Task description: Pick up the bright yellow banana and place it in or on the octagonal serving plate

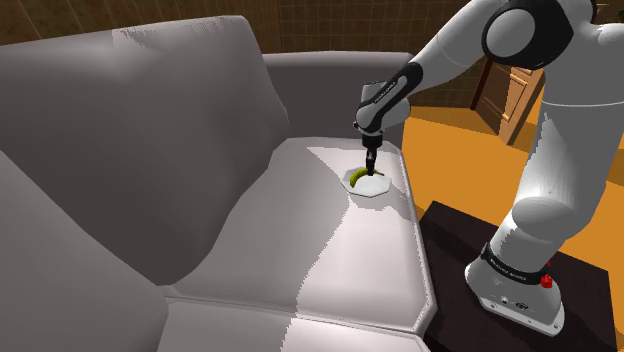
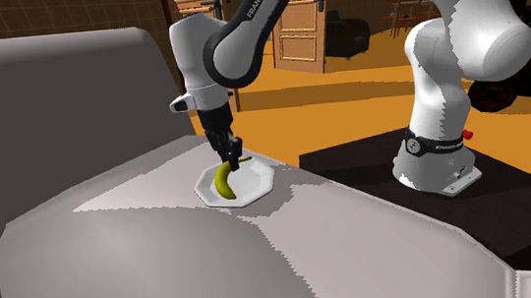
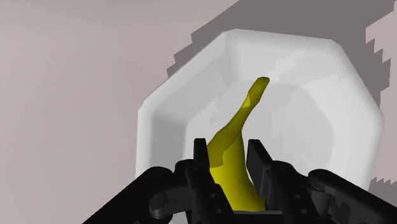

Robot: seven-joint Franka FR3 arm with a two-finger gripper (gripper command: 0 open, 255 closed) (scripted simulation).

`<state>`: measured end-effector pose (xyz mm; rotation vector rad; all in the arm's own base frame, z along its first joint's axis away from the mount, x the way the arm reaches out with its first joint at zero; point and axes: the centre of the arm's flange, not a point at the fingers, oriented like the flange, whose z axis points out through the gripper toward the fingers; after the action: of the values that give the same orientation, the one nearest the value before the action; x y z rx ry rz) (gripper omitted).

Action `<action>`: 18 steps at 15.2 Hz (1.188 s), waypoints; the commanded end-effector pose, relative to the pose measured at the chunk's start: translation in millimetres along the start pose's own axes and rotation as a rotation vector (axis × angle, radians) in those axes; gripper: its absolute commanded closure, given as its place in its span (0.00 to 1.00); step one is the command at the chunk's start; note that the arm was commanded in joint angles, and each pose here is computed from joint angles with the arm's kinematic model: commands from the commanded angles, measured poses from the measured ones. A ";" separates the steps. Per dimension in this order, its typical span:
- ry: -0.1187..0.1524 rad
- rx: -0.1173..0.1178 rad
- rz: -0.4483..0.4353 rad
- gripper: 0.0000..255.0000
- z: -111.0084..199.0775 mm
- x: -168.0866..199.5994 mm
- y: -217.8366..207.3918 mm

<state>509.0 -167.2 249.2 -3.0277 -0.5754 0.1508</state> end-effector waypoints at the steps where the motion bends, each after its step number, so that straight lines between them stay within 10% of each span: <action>1: 0.000 0.001 -0.002 1.00 0.8 1.0 -1.2; 2: 0.000 0.001 -0.002 0.00 0.6 0.7 -1.0; 18: 0.000 0.001 -0.002 0.00 -49.2 1.0 -1.1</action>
<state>514.7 -167.6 298.0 -3.0261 -0.5782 0.1515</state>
